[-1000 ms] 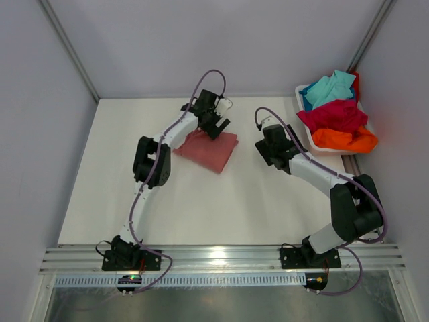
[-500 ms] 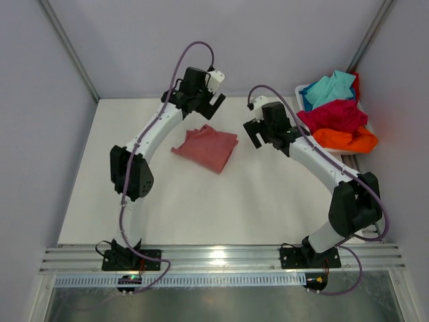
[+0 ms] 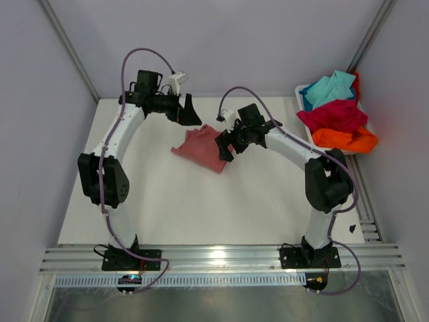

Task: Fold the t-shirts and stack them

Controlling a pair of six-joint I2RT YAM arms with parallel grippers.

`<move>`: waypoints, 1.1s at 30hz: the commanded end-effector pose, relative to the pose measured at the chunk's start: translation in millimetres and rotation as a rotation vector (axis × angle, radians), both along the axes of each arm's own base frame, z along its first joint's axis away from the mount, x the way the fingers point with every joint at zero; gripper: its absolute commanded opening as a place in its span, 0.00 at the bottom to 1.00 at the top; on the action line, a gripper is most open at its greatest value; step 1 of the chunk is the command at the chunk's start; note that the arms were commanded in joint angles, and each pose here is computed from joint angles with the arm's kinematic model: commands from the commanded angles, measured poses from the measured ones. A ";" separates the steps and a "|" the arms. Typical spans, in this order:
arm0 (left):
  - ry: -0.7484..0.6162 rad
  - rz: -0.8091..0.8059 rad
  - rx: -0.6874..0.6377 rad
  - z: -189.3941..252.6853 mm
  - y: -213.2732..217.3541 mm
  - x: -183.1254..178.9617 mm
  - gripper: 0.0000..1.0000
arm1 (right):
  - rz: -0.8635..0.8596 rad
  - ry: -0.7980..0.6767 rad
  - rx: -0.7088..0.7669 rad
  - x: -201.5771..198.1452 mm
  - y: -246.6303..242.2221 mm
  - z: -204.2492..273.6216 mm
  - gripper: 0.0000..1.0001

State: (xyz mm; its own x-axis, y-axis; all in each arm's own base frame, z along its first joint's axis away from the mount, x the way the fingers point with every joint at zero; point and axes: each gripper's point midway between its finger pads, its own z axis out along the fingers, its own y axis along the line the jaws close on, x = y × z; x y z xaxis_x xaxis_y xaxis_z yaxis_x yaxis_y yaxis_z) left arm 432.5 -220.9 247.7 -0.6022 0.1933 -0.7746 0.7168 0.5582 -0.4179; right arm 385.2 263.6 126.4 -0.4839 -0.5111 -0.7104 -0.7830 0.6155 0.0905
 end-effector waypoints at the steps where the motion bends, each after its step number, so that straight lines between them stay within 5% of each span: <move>1: 0.116 -0.210 -0.121 0.4 -23.0 -45.0 0.99 | 0.083 0.108 0.098 -7.7 26.0 -9.1 0.99; 10: 0.176 -0.286 -0.136 -18.0 -23.4 -61.8 0.99 | 0.043 0.238 0.064 0.8 32.6 -73.5 0.99; 20: 0.243 -0.345 -0.184 -31.6 -29.2 -62.1 0.99 | -0.012 0.440 -0.018 -33.0 15.8 -109.6 0.99; 33: 0.252 -0.400 -0.251 -27.6 -35.8 -59.0 0.99 | 0.036 0.299 -0.072 -45.4 -6.8 3.4 0.99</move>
